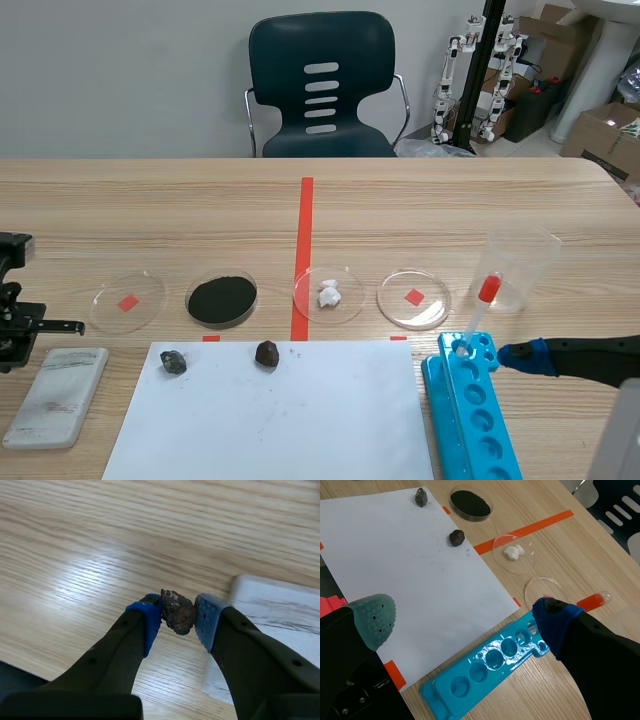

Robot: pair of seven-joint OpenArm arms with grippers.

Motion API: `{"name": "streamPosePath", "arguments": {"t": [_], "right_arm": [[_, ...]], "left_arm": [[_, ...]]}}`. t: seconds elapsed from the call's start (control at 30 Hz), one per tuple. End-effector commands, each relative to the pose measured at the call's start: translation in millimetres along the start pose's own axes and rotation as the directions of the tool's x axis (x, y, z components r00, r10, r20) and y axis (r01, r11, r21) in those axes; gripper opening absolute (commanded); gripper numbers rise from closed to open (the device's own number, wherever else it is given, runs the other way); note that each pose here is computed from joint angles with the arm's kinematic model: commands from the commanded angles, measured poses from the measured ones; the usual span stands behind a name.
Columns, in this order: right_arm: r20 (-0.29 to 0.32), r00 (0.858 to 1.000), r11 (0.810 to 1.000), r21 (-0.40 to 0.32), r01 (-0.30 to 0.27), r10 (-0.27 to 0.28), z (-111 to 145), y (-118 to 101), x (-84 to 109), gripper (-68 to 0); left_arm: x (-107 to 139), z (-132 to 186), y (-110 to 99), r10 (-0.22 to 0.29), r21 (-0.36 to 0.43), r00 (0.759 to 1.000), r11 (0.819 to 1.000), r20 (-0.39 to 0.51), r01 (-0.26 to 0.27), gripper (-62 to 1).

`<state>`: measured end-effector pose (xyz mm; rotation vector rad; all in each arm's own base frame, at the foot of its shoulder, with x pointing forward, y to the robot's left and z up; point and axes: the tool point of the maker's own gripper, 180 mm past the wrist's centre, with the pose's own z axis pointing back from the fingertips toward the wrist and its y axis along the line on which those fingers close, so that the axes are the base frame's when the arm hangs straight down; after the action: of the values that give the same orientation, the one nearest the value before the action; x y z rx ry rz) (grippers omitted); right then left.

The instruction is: Rub the mineral on the streak plate

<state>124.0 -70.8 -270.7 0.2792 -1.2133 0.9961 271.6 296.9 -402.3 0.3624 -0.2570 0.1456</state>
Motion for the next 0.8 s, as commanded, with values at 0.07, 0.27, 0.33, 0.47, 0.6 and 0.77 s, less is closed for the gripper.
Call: {"name": "streamPosePath", "arguments": {"t": [0.07,0.27,0.33,0.47,0.6,0.77], "right_arm": [[0.041,0.999,1.000,-0.015,-0.006,0.007,-1,-5,12.7,-10.6],[0.041,0.999,1.000,-0.015,-0.006,0.007,-1,-5,12.7,-10.6],[0.041,0.999,1.000,-0.015,-0.006,0.007,-1,-5,12.7,-10.6],[0.041,0.999,1.000,-0.015,-0.006,0.007,-1,-5,12.7,-10.6],[0.041,0.999,1.000,-0.015,-0.006,0.007,-1,-5,12.7,-10.6],[0.042,0.999,1.000,-0.015,-0.006,0.007,-1,-5,12.8,-10.6]], "left_arm": [[6,1,10,-0.005,0.029,1.000,1.000,0.023,0.005,-47.9],[10,2,17,-0.004,0.038,0.999,0.999,0.042,0.002,-47.9],[12,2,18,0.003,0.028,0.999,1.000,0.051,-0.005,-47.9],[12,1,14,0.018,-0.007,0.997,1.000,0.068,-0.018,-47.9],[12,2,7,0.024,-0.046,0.994,0.999,0.103,-0.019,-47.9],[12,7,-3,0.009,-0.076,0.986,0.997,0.164,0.004,-47.9]]}}
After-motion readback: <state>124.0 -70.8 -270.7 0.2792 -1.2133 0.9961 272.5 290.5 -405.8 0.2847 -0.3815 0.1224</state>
